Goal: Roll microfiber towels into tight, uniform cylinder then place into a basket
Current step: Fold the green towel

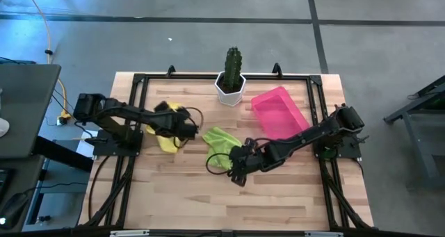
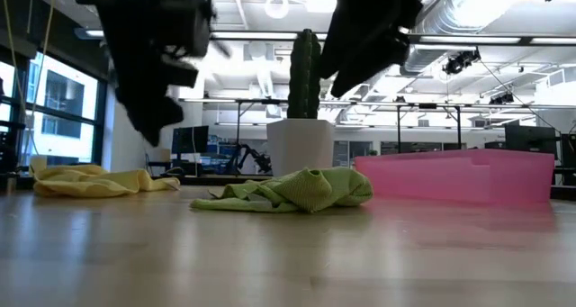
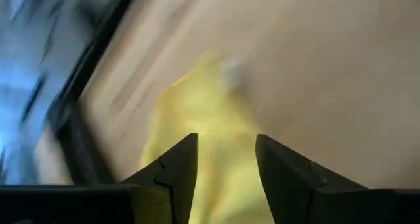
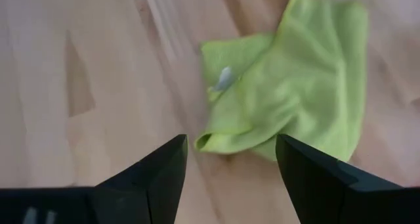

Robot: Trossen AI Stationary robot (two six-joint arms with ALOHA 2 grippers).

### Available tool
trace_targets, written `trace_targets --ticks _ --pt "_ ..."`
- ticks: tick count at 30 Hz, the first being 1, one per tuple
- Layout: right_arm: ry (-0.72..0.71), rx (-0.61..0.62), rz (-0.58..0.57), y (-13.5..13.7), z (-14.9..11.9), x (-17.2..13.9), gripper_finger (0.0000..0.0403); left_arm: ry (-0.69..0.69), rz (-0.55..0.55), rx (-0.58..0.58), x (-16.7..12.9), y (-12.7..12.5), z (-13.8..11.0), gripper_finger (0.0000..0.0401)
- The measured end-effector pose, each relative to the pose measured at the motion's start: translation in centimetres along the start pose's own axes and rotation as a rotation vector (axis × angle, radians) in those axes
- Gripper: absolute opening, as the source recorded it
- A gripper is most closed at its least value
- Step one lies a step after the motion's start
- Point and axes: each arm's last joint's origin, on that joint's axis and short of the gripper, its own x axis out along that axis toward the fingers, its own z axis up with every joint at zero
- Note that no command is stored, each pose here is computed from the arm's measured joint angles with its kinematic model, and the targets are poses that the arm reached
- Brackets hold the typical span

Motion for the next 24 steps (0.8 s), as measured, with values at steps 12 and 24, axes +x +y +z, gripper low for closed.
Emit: trace_targets --ticks 12,24 --pt "0.104 0.097 -0.037 1.0 -2.3 -0.8 0.0226 -0.521 -0.448 0.533 -2.1 -6.1 0.8 0.0145" --pt "0.063 0.064 -0.051 2.1 -3.2 -1.3 0.0226 -0.648 -0.534 0.569 0.3 -7.0 -0.9 0.0145"
